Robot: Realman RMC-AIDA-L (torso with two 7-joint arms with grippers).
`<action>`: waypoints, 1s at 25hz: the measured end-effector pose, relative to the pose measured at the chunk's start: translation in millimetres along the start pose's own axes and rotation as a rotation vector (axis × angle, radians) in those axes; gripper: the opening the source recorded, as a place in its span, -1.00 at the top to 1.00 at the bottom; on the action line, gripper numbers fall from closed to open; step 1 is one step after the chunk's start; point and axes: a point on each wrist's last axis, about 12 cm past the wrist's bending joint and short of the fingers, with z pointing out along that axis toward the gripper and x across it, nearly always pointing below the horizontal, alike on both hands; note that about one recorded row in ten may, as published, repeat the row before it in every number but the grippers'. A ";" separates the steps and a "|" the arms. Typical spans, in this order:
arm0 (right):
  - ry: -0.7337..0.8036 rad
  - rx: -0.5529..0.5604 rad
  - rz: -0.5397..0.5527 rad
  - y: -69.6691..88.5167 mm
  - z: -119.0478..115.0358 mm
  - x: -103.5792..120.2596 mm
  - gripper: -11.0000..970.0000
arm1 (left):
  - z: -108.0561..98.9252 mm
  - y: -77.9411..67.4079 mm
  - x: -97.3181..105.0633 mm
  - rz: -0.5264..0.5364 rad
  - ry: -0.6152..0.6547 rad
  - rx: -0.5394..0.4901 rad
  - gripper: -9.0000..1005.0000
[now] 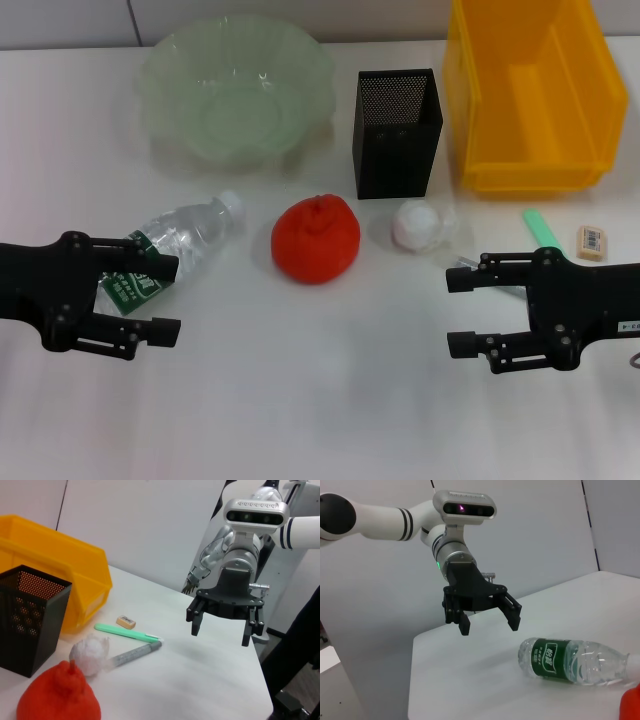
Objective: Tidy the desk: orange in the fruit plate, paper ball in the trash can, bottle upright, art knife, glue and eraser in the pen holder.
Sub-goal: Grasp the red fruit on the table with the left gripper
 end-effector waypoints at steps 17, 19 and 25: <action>0.004 0.005 0.002 -2.9 2.5 -1.4 -0.52 | 0.6 0.6 -2.0 0.014 0.023 0.002 -0.62; 0.005 0.006 0.008 -3.1 2.7 -1.1 -0.52 | -0.3 1.0 -3.5 0.022 0.016 -0.006 -0.62; 0.025 0.085 0.040 -1.6 -20.9 -1.2 -0.51 | 21.2 10.6 -18.5 0.102 -0.032 -0.091 -0.62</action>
